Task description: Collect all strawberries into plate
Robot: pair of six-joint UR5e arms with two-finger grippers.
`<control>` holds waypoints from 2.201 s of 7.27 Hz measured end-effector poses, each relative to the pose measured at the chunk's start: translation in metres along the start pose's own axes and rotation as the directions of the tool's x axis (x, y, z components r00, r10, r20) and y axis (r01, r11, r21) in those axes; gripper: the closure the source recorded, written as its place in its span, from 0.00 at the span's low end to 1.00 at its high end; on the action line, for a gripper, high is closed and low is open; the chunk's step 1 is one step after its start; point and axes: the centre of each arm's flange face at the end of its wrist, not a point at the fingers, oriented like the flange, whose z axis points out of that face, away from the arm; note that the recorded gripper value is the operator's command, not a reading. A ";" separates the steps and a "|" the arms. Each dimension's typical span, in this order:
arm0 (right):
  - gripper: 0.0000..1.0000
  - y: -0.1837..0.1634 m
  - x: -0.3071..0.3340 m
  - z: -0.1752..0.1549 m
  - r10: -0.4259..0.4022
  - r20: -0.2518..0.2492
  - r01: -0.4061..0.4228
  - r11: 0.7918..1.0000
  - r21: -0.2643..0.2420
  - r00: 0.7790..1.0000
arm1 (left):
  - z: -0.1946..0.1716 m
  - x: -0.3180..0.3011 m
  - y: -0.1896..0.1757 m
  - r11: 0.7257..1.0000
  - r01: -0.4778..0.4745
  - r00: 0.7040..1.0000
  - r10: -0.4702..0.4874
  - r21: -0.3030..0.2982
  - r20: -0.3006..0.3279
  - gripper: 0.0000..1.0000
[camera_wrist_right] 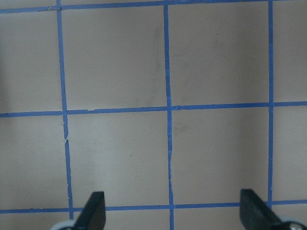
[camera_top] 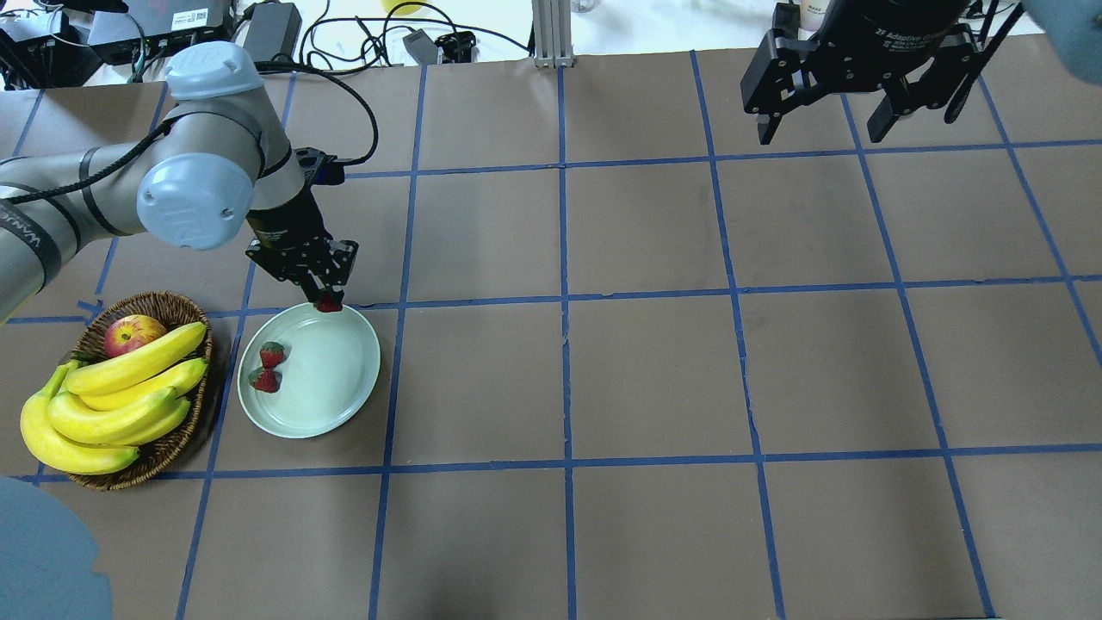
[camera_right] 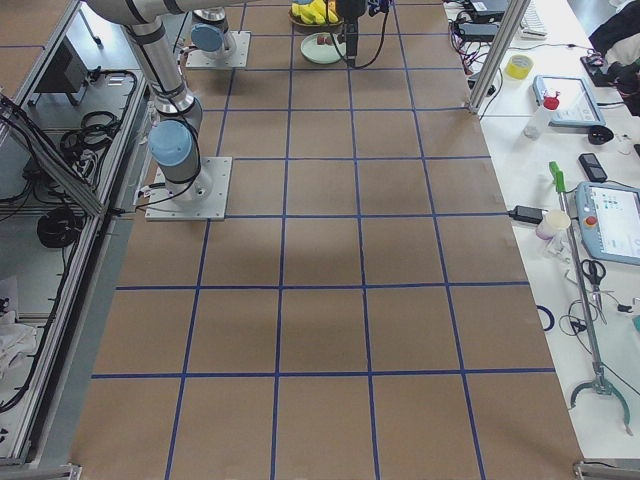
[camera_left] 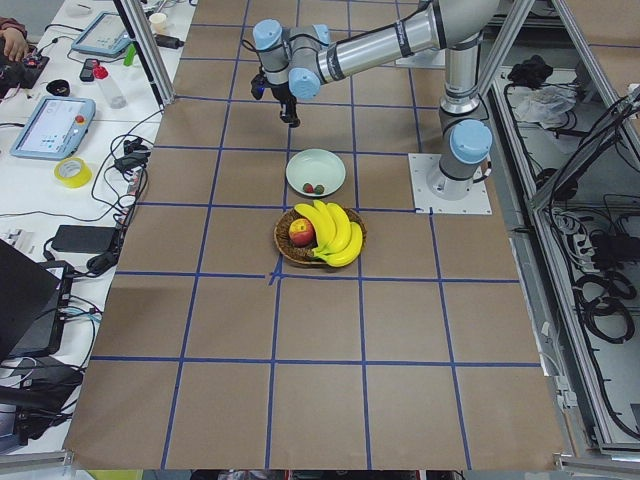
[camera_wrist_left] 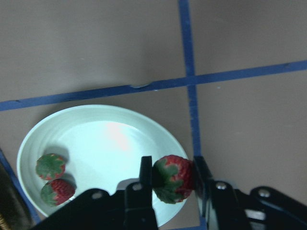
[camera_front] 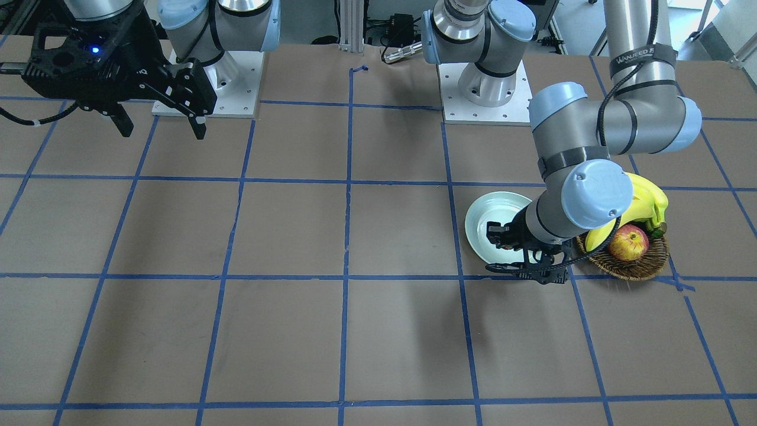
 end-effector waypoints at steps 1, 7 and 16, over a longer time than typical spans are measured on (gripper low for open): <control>0.00 0.000 0.000 0.000 0.000 0.000 0.000 1.000 0.001 1.000 | 0.007 -0.015 0.002 1.000 0.010 1.000 -0.010 -0.016 0.000 0.82; 0.00 0.000 0.000 0.000 0.000 0.003 0.000 1.000 -0.001 1.000 | 0.009 -0.032 0.013 0.997 0.064 0.998 -0.063 -0.032 0.028 0.00; 0.00 0.001 -0.001 -0.001 0.000 0.007 0.000 1.000 0.001 1.000 | -0.144 -0.011 0.034 0.937 0.299 0.946 -0.315 0.180 0.071 0.00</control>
